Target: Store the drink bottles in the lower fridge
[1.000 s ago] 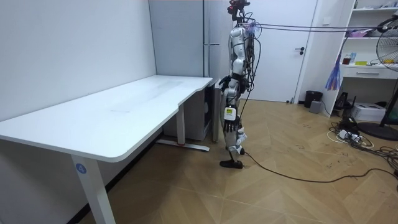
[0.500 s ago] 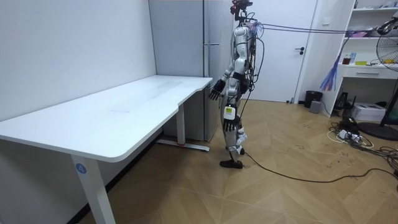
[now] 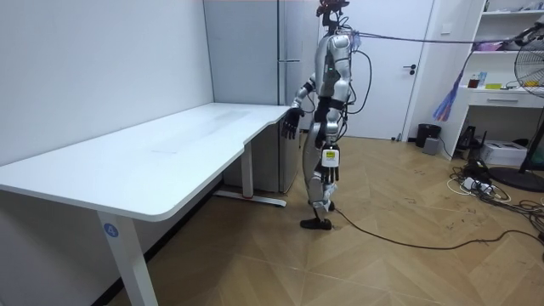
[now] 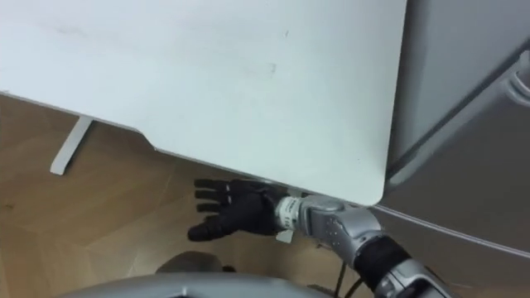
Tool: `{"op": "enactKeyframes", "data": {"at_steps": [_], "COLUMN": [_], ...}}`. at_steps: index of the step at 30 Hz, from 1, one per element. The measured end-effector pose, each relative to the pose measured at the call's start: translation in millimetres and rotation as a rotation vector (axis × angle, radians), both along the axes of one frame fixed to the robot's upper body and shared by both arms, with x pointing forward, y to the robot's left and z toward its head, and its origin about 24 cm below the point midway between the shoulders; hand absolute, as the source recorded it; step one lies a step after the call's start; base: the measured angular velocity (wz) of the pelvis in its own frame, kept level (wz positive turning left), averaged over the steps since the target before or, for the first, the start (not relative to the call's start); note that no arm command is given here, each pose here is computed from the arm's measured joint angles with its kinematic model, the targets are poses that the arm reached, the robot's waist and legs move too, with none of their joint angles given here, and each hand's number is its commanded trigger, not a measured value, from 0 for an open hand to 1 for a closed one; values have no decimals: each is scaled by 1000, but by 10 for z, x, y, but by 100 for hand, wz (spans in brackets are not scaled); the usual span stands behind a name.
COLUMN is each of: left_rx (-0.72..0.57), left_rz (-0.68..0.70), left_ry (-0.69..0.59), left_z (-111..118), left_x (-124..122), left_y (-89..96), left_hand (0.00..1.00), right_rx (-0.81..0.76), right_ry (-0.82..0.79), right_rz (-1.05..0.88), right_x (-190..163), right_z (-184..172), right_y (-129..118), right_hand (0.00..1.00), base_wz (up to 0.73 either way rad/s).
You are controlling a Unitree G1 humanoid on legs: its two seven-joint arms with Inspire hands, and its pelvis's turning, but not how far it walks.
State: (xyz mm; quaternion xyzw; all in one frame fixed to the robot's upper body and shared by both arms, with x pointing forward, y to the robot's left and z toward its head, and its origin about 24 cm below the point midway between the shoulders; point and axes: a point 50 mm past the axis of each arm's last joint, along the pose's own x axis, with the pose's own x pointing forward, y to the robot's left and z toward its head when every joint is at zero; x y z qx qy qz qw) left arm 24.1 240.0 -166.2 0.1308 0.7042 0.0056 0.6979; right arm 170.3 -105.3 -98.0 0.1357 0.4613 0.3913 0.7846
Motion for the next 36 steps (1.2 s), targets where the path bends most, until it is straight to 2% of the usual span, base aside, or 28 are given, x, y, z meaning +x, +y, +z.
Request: {"op": "enactKeyframes", "data": {"at_steps": [5, 9, 11, 18, 25, 30, 36], "left_rx": [55, 71, 67, 51, 88, 131, 141], "left_rz": [42, 72, 79, 81, 128, 92, 24], "left_ry": [-16, -24, -22, 1, 39, 36, 39], "left_z": [17, 14, 5, -15, 6, 15, 4], "left_x": [-19, -47, -65, -165, -338, -307, -276], "left_y": [74, 72, 50, -12, 65, 99, 52], "left_hand": [0, 0, 0, 0, 0, 0, 0], "right_rx": [-277, -467, -507, -531, -522, -549, -569], "right_ry": [97, 310, 377, 410, 499, 528, 540], "right_rz": [-106, -236, -290, -457, -686, -749, -793], "right_x": [-239, -756, -954, -1157, -1379, -1435, -1451], "right_z": [-345, -587, -634, -677, -706, -708, -709], "right_y": [-571, -1006, -1108, -1183, -1226, -1279, -1299], "right_hand": [0, 0, 0, 0, 0, 0, 0], "base_wz": [5, 8, 9, 0, 1, -10, -14]}}
